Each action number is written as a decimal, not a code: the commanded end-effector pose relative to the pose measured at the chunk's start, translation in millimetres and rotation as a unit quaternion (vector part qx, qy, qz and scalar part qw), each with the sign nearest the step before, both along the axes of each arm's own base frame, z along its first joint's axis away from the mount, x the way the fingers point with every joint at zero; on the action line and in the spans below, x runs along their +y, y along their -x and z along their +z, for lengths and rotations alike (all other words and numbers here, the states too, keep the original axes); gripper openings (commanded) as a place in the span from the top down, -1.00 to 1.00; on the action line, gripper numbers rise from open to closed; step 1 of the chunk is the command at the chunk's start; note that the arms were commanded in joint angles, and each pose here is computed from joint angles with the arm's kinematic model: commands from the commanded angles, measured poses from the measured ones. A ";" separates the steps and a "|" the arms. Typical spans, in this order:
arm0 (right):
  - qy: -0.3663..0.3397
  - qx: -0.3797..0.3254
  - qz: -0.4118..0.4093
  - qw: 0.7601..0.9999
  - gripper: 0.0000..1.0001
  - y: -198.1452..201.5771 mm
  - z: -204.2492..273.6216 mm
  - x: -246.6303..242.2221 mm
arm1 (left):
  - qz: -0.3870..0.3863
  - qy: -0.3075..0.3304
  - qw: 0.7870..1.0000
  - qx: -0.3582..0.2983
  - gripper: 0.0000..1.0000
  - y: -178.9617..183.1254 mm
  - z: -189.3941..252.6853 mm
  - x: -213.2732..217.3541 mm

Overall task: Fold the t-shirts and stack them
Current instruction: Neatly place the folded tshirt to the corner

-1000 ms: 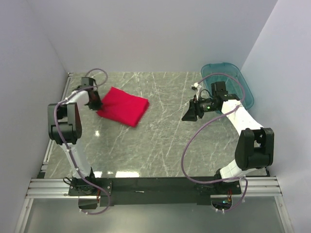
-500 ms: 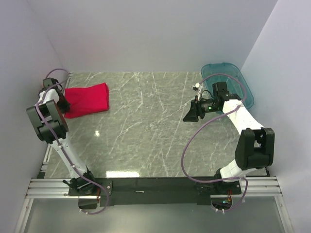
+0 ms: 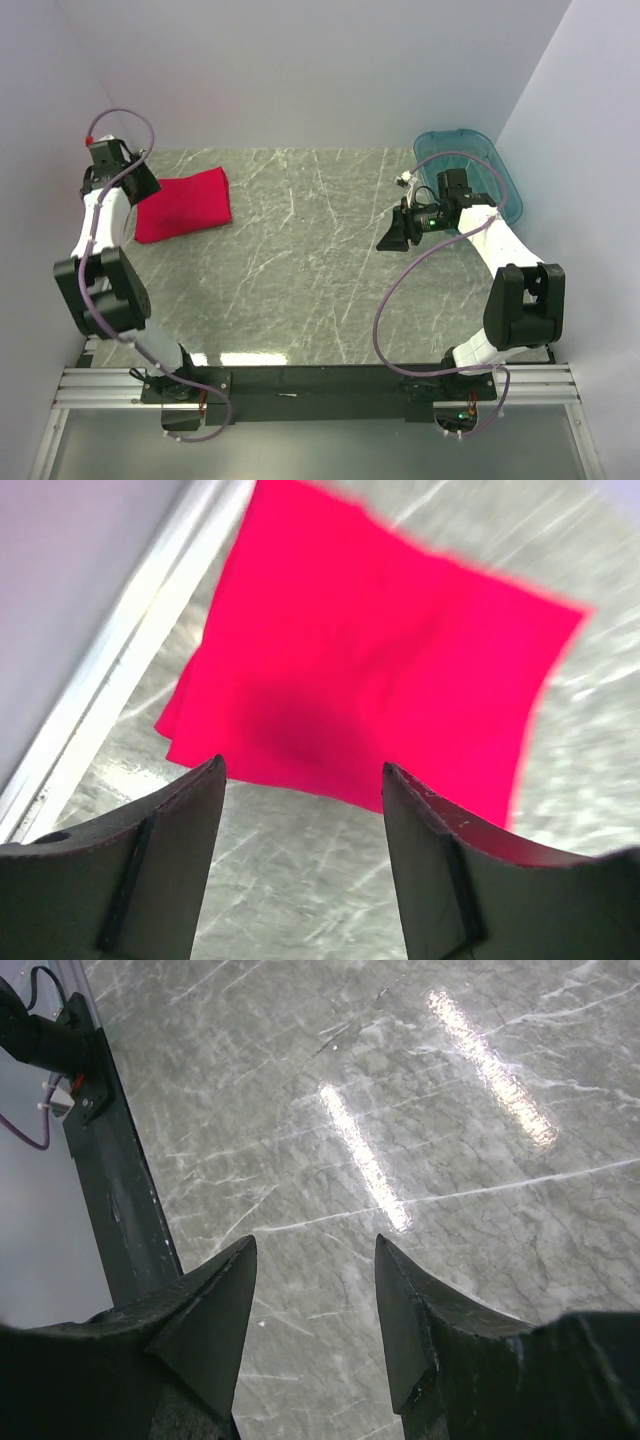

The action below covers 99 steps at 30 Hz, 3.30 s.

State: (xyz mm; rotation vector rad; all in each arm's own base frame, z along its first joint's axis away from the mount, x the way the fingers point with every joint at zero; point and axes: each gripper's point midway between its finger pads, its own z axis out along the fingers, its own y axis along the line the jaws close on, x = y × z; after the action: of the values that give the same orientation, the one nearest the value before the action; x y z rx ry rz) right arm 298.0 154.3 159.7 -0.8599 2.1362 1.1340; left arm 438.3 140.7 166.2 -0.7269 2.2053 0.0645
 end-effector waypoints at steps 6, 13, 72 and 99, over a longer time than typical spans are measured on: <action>-0.012 -0.011 0.010 1.000 -0.15 -5.5 8.1 1.4 | -0.120 0.100 0.985 -0.071 -0.27 -6.3 5.1 -84.3; -0.006 -0.010 0.005 1.000 -0.15 -6.0 5.4 -0.4 | -0.178 0.175 0.967 -0.039 0.14 -31.7 -32.4 -144.4; 0.126 -0.269 -0.640 0.709 -0.99 21.3 115.8 -196.8 | -0.256 0.031 0.916 -0.309 -0.99 174.1 108.5 -176.4; 0.110 -0.268 -0.649 0.703 -0.93 29.8 100.5 -196.8 | -0.258 0.036 0.921 -0.290 -0.99 175.7 90.9 -181.2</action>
State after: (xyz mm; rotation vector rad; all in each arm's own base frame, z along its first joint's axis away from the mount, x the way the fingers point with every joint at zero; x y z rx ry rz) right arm 267.9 -38.2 247.7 0.3006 1.7454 -0.1358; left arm 262.6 -40.7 251.6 -0.1582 1.7775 -0.4590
